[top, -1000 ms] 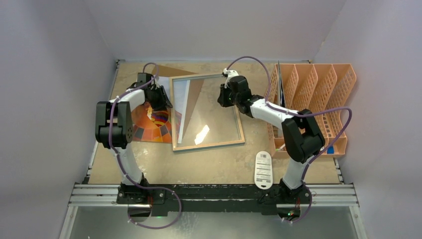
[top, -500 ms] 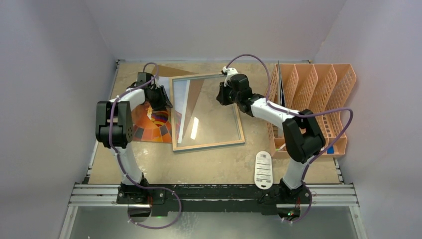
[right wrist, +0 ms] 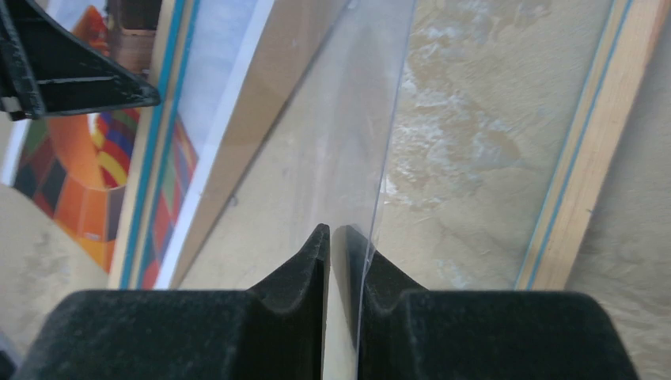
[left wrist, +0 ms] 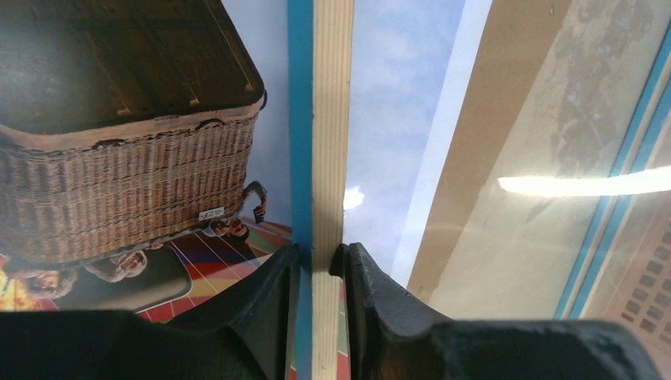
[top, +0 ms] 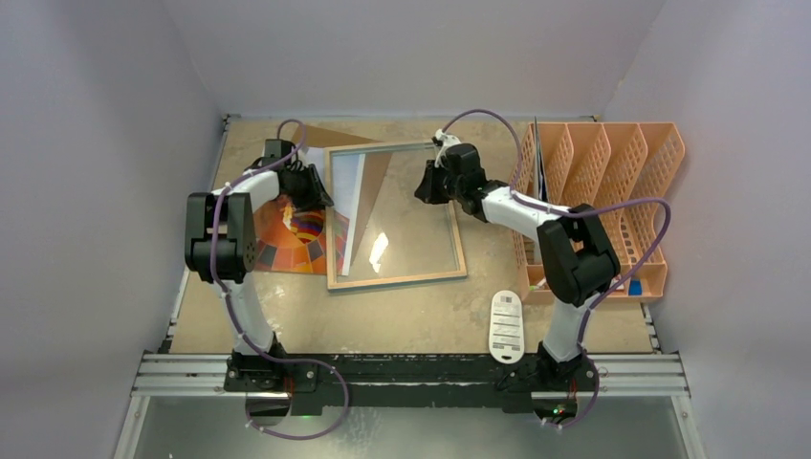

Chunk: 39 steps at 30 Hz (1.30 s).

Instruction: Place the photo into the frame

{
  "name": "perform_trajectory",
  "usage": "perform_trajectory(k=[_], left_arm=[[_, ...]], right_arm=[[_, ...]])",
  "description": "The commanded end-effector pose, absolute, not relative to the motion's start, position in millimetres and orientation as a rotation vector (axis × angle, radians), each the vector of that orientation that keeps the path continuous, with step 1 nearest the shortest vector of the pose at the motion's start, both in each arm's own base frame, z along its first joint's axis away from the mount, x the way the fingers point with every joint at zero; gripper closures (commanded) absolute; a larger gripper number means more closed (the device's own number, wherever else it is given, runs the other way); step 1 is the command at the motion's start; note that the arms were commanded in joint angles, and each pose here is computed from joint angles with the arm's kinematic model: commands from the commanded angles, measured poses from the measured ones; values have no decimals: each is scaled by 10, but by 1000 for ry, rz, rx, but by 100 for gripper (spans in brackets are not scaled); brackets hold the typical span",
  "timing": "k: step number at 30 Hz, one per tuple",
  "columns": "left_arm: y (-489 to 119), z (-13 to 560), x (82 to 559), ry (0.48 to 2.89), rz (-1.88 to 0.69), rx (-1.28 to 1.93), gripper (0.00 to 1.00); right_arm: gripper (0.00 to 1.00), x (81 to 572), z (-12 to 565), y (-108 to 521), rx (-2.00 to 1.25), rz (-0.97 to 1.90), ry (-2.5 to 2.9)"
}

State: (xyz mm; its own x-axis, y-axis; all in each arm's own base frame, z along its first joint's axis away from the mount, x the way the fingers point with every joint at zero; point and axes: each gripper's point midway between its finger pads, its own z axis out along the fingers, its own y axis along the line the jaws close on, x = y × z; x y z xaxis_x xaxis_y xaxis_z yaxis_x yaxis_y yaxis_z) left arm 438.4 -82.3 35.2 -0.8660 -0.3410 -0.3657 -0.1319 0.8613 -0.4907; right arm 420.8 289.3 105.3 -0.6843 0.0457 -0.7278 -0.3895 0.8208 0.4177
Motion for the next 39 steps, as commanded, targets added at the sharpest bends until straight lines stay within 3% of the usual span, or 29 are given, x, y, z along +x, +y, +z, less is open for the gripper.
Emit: perform_trajectory(k=[1, 12, 18, 29, 39], left_arm=[[-836, 80, 4239, 2670, -628, -358, 74], [-841, 145, 4220, 2665, -633, -361, 77], [-836, 187, 4191, 2658, -625, -359, 70], [-777, 222, 4194, 2649, -574, -363, 66], [-748, 140, 4158, 2666, -548, -369, 88]], right_arm=[[85, 4040, 1335, 3245, -230, 971, 2224], [77, 3889, 1473, 3325, -182, 1089, 2255], [60, 3858, 1357, 3257, -160, 1036, 2294], [43, 4036, 1311, 2998, -124, 794, 2307], [51, 4049, 1225, 2990, -124, 774, 2325]])
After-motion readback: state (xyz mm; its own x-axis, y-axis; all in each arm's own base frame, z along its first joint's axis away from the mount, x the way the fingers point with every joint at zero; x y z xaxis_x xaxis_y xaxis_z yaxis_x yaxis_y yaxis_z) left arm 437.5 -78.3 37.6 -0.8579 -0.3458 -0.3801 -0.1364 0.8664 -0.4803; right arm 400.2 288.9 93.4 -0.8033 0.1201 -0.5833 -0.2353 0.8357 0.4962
